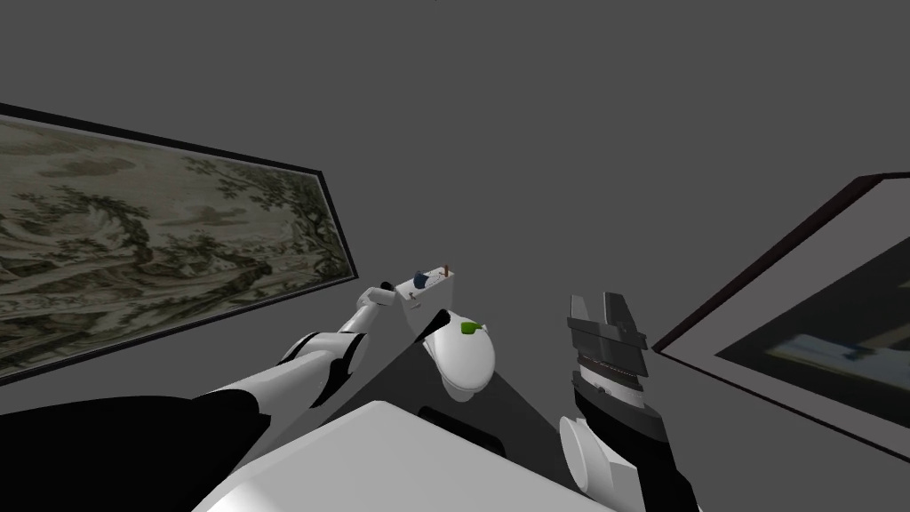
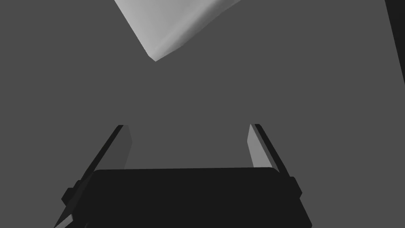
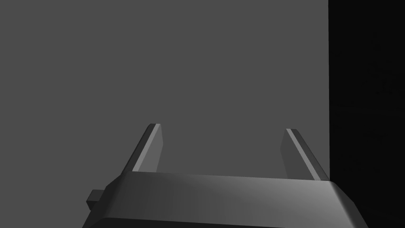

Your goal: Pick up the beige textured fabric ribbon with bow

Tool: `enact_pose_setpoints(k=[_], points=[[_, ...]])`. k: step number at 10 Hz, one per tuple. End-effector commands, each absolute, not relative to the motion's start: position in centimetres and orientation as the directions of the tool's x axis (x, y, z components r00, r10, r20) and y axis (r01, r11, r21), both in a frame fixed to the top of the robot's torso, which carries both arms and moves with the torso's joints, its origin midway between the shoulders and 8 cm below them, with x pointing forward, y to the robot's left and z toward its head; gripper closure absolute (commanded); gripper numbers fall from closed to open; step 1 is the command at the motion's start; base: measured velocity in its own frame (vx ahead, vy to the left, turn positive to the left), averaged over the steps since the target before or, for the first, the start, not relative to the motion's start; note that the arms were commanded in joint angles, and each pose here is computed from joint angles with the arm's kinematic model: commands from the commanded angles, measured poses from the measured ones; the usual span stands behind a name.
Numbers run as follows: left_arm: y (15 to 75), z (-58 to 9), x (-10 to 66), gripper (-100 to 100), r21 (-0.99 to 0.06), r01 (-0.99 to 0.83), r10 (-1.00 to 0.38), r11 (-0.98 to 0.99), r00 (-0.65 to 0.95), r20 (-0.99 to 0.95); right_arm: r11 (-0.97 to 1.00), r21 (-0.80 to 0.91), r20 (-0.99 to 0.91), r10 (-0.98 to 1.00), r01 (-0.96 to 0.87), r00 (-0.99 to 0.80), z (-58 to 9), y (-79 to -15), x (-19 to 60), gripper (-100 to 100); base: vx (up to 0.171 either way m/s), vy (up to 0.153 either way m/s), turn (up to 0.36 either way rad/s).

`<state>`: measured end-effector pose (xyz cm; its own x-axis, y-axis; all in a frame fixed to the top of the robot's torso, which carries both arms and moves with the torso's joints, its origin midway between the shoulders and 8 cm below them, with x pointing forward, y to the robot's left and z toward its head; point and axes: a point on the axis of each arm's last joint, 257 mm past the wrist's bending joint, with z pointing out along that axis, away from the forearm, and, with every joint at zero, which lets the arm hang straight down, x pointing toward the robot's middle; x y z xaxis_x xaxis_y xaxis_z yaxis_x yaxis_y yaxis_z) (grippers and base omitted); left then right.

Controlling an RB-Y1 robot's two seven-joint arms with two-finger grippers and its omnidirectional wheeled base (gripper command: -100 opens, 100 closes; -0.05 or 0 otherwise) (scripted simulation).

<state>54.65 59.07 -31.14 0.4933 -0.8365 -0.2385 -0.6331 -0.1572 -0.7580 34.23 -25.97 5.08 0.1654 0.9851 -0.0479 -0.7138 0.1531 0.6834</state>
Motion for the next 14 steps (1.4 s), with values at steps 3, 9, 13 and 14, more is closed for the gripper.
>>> enact_pose_setpoints(k=[3, 9, 13, 14], points=[[58.9, -32.6, 53.6, -100, -0.702, -0.665, -0.823, -0.256, 0.531, -0.203, 0.153, 0.683, -0.048, 0.985, -0.714, 0.165, 5.1, -26.0, 34.2, 0, 0.055, -0.089, 0.039], [57.3, -33.8, 52.2, -100, -0.576, -0.688, -0.790, -0.443, 0.602, -0.112, 0.153, 0.683, -0.048, 0.985, -0.714, 0.165, 5.1, -26.0, 34.2, 0, 0.060, -0.093, 0.046], [56.4, -33.7, 51.9, -100, -0.523, -0.686, -0.776, -0.505, 0.627, -0.074, 0.153, 0.683, -0.048, 0.985, -0.714, 0.165, 5.1, -26.0, 34.2, 0, 0.059, -0.070, 0.036], [56.0, -33.6, 51.8, -100, -0.501, -0.685, -0.769, -0.529, 0.637, -0.059, 0.153, 0.683, -0.048, 0.985, -0.714, 0.165, 5.1, -26.0, 34.2, 0, 0.061, -0.061, 0.024]])
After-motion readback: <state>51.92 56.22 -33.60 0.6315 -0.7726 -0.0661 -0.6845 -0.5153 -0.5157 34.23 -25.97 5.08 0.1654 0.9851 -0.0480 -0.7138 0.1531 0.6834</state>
